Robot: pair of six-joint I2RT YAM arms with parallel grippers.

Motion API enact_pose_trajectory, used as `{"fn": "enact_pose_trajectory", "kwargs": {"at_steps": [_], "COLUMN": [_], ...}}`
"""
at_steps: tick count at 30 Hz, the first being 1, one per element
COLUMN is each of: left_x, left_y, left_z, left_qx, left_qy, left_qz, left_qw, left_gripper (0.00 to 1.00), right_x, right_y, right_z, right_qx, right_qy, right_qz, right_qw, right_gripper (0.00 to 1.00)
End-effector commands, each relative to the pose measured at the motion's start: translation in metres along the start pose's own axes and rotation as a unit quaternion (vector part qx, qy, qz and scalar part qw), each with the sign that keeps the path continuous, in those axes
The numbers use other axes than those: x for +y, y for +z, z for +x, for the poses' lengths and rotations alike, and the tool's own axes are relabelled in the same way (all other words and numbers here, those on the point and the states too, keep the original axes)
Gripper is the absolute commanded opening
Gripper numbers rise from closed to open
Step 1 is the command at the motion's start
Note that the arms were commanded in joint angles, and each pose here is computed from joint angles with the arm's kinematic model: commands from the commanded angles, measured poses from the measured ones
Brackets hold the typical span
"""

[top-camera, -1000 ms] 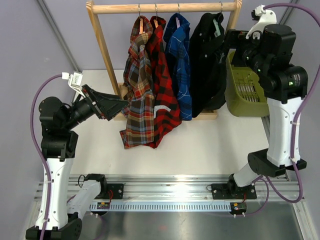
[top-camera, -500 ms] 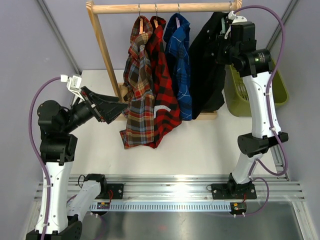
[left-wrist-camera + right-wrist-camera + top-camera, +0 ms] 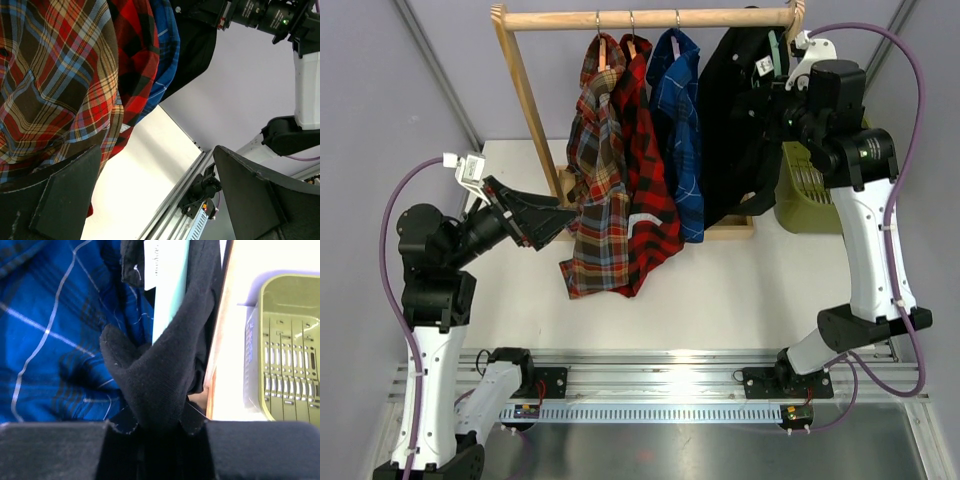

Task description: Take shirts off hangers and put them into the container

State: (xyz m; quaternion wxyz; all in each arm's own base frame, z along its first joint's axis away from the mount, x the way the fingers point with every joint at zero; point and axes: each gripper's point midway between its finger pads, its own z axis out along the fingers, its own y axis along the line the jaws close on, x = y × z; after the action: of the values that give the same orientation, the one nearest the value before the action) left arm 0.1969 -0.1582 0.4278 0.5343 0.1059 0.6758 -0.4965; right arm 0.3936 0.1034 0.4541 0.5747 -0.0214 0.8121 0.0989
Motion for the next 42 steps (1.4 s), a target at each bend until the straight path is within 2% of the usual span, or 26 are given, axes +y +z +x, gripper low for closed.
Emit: {"fn": "enact_pose_trajectory", "kwargs": {"at_steps": [1,5,9,16,18,24,30,33,38,42], "left_x": [-0.01,-0.009,-0.018,-0.044,-0.052,-0.064,-0.074,-0.086,-0.113,-0.133], "left_y": [-0.003,-0.003,-0.002,0.003,0.004,0.012,0.02,0.031,0.062,0.095], "left_z": [-0.002,-0.004,-0.014,-0.045,-0.055,-0.073,-0.082,-0.09,-0.091,-0.082], "left_qx": [-0.009,-0.014,-0.023,-0.046,-0.057,-0.066,-0.067,-0.062,-0.045,-0.019], "left_qy": [0.014,0.018,0.025,0.035,0.041,0.03,0.026,0.033,0.031,0.024], "left_qz": [0.017,0.015,0.028,0.06,0.076,0.094,0.113,0.14,0.194,0.235], "left_qw": [1.0,1.0,0.999,0.997,0.995,0.993,0.991,0.988,0.98,0.971], "left_gripper": [0.99,0.99,0.99,0.99,0.99,0.99,0.99,0.99,0.99,0.99], "right_x": [0.029,0.027,0.009,-0.019,-0.023,-0.024,0.004,0.012,0.041,0.04], "right_y": [-0.054,-0.077,-0.09,-0.109,-0.11,-0.089,-0.107,-0.134,-0.192,-0.223], "right_z": [-0.091,-0.099,-0.093,-0.027,-0.017,0.029,0.044,0.052,0.064,0.078], "right_qx": [-0.193,-0.225,-0.196,-0.055,-0.036,0.068,0.09,0.088,0.084,0.098], "right_qy": [-0.03,-0.038,-0.027,-0.016,-0.016,0.002,0.058,0.085,0.113,0.104], "right_qz": [-0.076,-0.075,-0.026,0.038,0.049,0.06,-0.006,-0.029,-0.132,-0.146], "right_qw": [0.978,0.971,0.98,0.998,0.998,0.996,0.994,0.992,0.981,0.979], "right_gripper": [0.0,0.0,0.0,0.0,0.0,0.0,0.0,0.0,0.0,0.0]}}
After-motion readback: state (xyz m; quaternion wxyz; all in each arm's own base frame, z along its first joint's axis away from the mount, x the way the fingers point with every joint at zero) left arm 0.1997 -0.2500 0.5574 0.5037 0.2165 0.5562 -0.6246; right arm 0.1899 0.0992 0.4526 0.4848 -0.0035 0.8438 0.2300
